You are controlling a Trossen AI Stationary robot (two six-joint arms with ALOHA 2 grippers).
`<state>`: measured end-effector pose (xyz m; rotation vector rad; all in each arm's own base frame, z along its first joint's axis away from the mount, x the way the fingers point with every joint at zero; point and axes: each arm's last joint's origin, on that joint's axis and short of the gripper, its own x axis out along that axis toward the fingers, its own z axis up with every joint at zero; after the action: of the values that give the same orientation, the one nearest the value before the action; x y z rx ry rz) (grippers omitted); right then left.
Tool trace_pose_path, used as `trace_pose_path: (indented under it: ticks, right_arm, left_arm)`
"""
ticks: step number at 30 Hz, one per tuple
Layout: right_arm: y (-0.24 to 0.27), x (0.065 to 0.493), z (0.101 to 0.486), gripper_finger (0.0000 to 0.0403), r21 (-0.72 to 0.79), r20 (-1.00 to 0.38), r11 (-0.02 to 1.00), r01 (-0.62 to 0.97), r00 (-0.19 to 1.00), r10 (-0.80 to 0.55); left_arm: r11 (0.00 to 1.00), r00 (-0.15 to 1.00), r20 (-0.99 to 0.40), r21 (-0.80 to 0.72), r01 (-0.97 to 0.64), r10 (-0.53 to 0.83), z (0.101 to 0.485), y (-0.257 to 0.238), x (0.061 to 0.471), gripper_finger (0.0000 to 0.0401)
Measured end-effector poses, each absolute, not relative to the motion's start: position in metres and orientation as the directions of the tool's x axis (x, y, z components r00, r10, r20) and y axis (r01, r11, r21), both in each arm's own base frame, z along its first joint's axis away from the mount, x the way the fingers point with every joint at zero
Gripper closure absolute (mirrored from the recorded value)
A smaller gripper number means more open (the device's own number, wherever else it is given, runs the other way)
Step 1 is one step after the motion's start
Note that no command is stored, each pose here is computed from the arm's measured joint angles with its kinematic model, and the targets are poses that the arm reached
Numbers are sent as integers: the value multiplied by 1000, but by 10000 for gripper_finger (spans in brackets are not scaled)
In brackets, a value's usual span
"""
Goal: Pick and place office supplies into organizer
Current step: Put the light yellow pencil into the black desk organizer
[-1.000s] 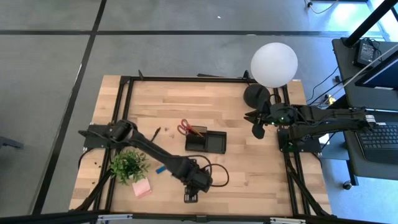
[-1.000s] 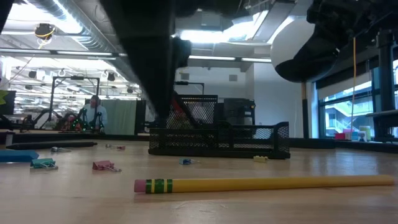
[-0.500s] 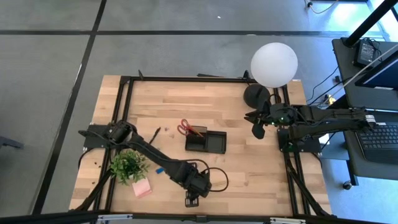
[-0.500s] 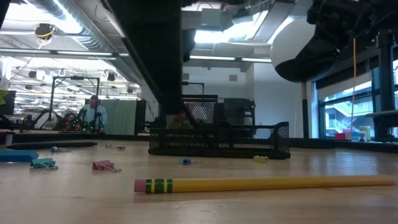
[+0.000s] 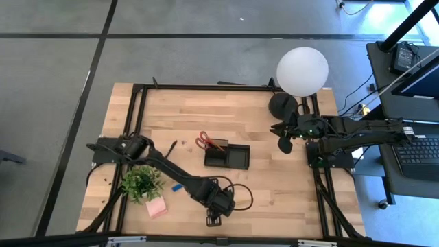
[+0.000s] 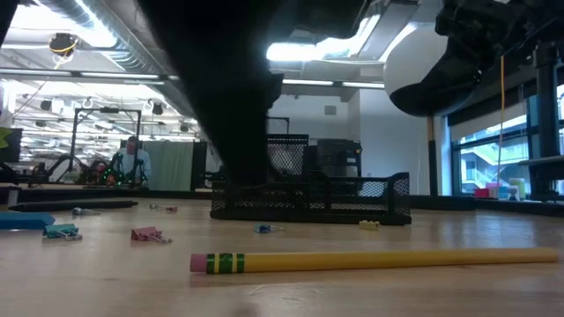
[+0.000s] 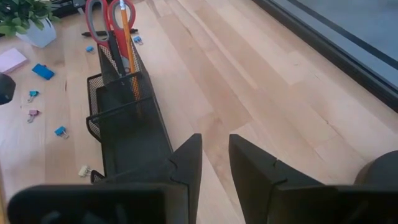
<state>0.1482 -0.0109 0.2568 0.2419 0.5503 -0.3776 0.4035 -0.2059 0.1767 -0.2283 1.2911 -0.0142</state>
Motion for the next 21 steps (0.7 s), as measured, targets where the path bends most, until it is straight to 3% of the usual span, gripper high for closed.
trace_pose_path:
  ticks: [14, 21]
  right_arm:
    - [-11, 147, 255, 318, 117, -564, 903, 414, 776, -283]
    - [-11, 145, 253, 318, 110, -587, 901, 420, 759, -283]
  left_arm:
    - [965, 221, -956, -225, -134, -193, 151, -217, 405, 233]
    - [968, 203, -968, -186, -168, -151, 147, -226, 398, 233]
